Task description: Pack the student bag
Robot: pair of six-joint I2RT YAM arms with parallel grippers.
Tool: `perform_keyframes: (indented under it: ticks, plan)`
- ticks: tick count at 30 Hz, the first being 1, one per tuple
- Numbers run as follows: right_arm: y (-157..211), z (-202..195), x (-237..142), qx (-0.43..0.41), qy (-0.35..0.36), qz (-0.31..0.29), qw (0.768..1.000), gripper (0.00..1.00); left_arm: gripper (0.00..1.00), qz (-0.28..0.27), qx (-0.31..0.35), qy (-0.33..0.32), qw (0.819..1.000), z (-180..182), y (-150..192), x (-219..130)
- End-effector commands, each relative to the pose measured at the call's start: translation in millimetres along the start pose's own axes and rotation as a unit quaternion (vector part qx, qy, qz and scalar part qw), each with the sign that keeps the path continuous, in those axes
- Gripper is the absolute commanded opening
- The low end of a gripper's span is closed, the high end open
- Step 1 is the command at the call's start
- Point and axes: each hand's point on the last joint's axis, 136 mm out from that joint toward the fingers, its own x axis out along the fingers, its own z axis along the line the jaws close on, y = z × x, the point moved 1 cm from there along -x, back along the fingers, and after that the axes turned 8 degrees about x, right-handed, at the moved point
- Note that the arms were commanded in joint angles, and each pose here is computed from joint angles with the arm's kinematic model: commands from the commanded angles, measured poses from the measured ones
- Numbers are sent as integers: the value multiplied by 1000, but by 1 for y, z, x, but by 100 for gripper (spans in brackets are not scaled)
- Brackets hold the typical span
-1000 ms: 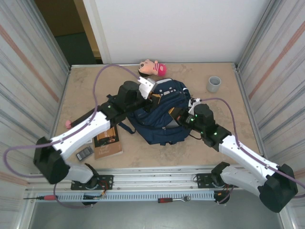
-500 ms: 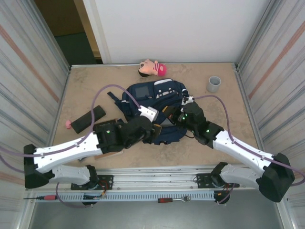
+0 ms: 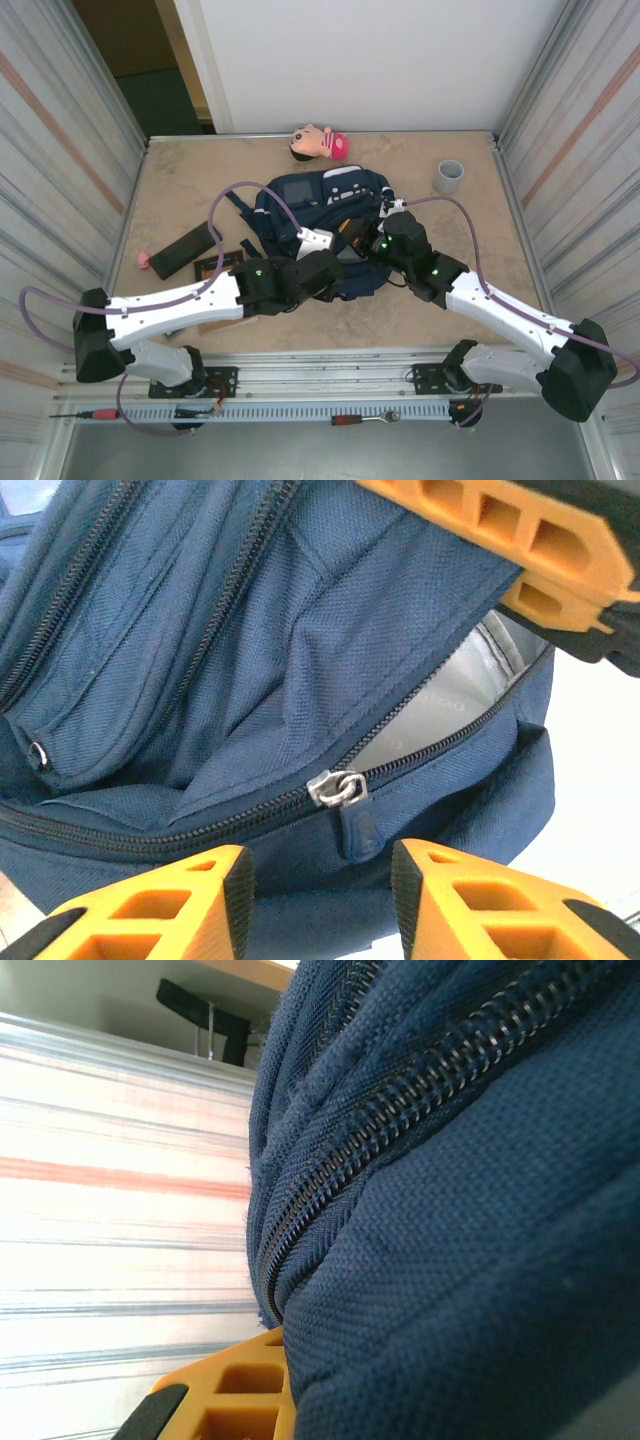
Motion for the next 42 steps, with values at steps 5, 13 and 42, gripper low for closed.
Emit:
perform_keyframes:
  ticks: [5,13,42]
  plan:
    - [-3,52,-11,0,-77,-11,997,0,45,1,-34,-41,999,3,-2,7]
    - [2,58,-14,-5,-85,-4,996,0,21,10,-55,-78,995,19,1,22]
    - [-4,40,-11,-39,-47,64,996,0,35,-39,-90,114,989,1,-3,8]
